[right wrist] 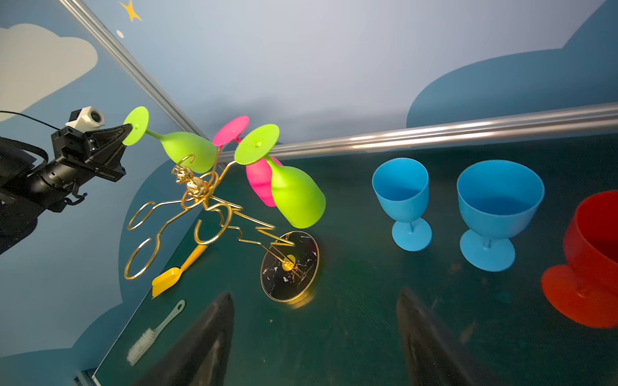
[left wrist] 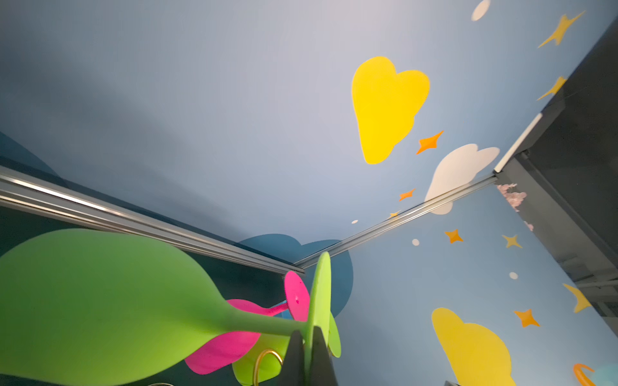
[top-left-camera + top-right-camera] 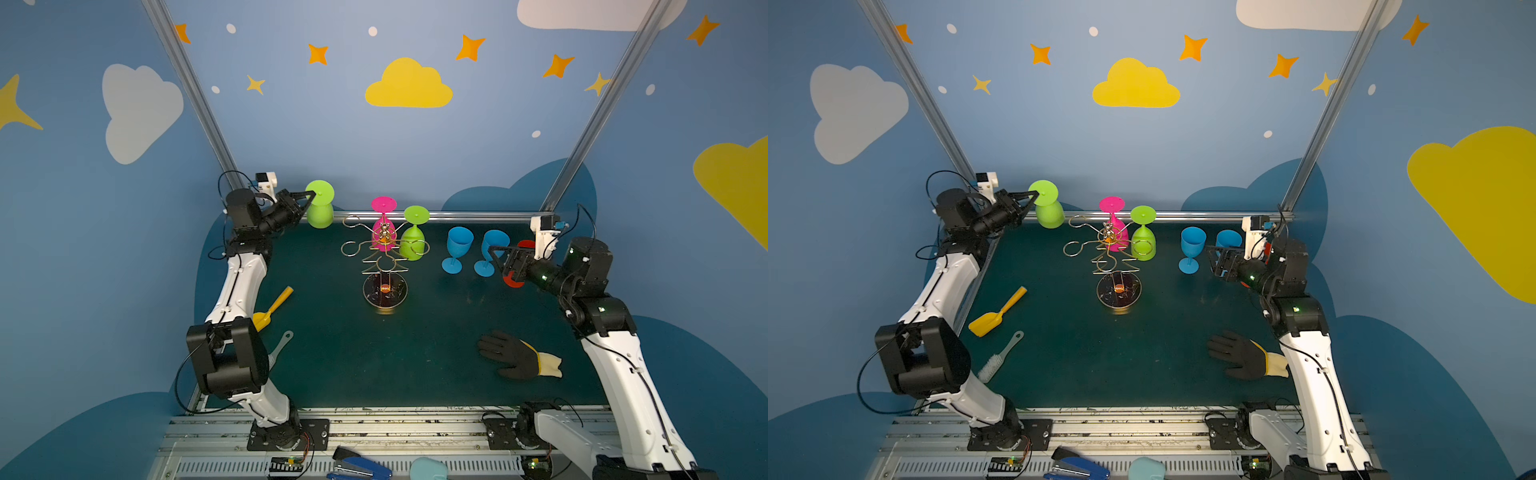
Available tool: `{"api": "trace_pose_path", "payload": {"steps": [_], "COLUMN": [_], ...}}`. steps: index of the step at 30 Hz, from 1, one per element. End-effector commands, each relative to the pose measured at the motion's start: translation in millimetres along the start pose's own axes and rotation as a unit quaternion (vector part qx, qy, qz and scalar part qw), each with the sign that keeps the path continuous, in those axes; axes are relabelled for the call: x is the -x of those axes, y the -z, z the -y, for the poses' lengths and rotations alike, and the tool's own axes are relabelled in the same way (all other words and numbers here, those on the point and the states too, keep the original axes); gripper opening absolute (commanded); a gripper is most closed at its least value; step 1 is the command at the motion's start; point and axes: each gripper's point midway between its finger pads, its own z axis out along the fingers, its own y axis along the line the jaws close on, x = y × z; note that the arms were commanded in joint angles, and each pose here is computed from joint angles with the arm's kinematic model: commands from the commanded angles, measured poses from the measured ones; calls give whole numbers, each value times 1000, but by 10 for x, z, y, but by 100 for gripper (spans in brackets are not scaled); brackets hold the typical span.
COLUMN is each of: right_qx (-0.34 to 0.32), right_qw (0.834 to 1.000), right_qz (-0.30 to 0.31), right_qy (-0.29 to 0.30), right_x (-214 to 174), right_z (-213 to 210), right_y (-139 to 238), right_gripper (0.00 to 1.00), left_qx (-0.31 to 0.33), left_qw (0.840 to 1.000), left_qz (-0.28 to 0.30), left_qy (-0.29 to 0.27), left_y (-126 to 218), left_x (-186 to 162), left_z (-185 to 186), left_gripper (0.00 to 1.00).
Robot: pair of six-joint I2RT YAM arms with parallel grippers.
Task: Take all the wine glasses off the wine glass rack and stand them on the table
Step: 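Grasp the lime green glass's base with the left gripper and lift it off the rack, then hold the lime green glass up while the right gripper grasps its bowl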
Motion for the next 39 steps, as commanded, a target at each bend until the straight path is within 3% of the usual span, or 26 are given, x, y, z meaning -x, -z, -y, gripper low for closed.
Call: {"api": "trace_pose_path", "payload": {"steps": [1, 9, 17, 28, 34, 39], "right_qx": [68, 161, 241, 286, 283, 262], "right_qw": [996, 970, 922, 848, 834, 837], "right_qz": [40, 81, 118, 159, 173, 189], "right_qy": [45, 161, 281, 417, 440, 441], "right_x": [275, 522, 571, 402, 387, 441], "right_z": [-318, -1041, -1715, -2174, -2324, -2335], "right_y": [-8, -61, -181, -615, -839, -1024], "right_gripper": [76, 76, 80, 88, 89, 89], "left_qx": [-101, -172, -218, -247, -259, -267], "left_qw": [994, 984, 971, 958, 951, 944], "left_qz": [-5, -44, -96, -145, -170, -191], "left_qy": [-45, -29, -10, 11, 24, 30], "left_y": [205, 328, 230, 170, 113, 99], "left_x": [-3, -212, -584, -959, -1152, -1302], "left_z": [866, 1436, 1763, 2001, 2084, 2154], "left_gripper": [3, 3, 3, 3, 3, 3]}}
